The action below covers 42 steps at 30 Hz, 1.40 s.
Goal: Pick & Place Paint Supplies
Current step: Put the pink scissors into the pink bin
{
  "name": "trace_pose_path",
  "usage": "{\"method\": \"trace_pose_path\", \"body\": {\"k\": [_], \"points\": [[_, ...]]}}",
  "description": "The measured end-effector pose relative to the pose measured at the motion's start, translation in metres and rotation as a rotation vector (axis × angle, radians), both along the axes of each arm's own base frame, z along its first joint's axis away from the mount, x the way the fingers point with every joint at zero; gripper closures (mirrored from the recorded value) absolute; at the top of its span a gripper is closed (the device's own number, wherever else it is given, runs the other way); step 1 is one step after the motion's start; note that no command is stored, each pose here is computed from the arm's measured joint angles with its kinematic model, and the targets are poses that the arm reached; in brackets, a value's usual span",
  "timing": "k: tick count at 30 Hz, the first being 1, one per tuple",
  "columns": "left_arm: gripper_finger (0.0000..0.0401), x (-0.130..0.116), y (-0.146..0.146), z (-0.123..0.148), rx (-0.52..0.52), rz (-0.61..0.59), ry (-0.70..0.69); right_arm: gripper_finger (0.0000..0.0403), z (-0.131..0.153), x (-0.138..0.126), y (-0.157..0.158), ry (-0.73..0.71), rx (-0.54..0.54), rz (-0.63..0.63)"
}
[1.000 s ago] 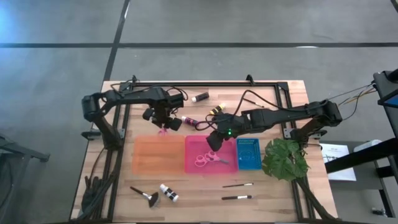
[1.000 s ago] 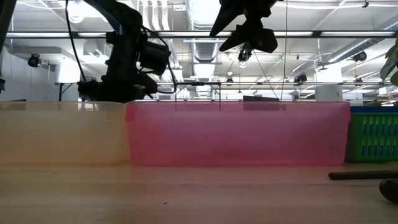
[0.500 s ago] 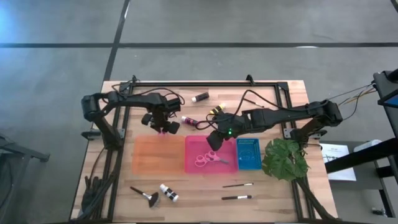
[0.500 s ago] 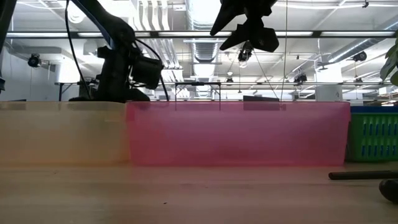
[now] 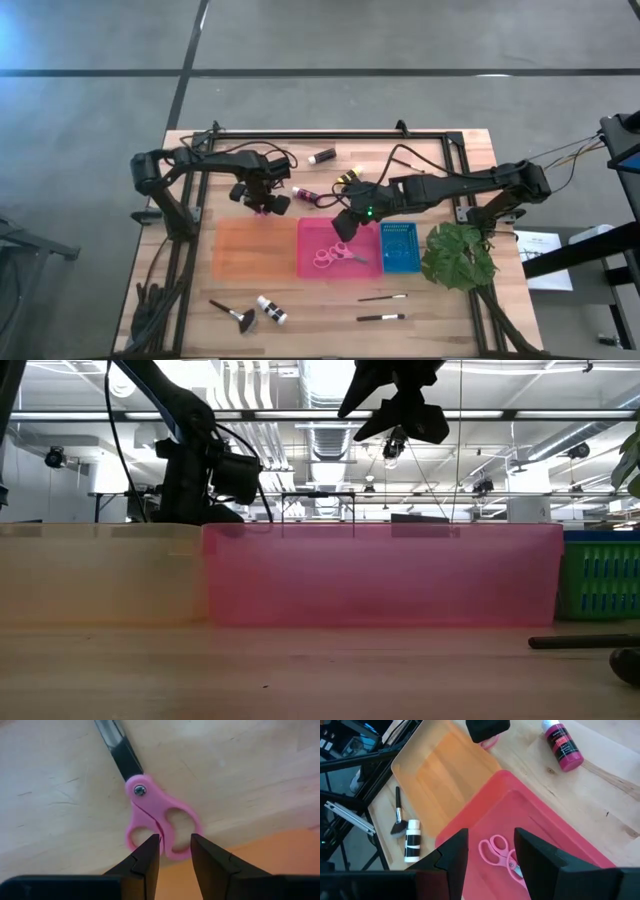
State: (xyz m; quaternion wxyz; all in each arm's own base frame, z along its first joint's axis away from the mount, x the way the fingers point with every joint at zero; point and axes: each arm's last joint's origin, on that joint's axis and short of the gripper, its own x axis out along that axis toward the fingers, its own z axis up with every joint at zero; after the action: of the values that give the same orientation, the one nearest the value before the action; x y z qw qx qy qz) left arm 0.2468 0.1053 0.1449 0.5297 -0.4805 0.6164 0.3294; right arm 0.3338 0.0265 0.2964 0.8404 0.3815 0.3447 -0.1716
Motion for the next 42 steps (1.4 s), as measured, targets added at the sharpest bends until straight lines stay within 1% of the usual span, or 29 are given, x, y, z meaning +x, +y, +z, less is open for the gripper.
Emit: {"method": "trace_pose_path", "body": {"k": [7,15,26,29,33,38,42], "points": [[0.0284,-0.005,-0.002,-0.007,-0.008,0.014,0.010,0.0246,0.000,0.000,0.000,-0.001,-0.011,-0.011],[0.0284,-0.007,-0.004,-0.015,-0.004,0.040,-0.008,0.0246,0.000,0.000,-0.001,-0.001,-0.017,-0.011],[0.0287,-0.008,-0.003,-0.016,0.022,0.047,-0.004,0.0246,0.000,0.000,-0.001,-0.001,-0.019,-0.010],[0.0312,-0.008,-0.003,-0.016,0.026,0.046,0.000,0.0246,0.000,0.000,-0.001,-0.001,-0.019,-0.009],[0.0373,-0.008,-0.003,-0.016,0.029,0.045,-0.003,0.0246,0.000,0.000,-0.001,-0.001,-0.020,-0.009],[0.0397,-0.004,-0.001,-0.014,0.032,0.027,-0.048,0.0246,0.000,0.000,-0.001,-0.002,-0.020,-0.009],[0.0400,-0.005,0.000,-0.012,0.040,0.024,-0.056,0.0246,0.000,0.000,-0.001,-0.001,-0.020,-0.009]]}}
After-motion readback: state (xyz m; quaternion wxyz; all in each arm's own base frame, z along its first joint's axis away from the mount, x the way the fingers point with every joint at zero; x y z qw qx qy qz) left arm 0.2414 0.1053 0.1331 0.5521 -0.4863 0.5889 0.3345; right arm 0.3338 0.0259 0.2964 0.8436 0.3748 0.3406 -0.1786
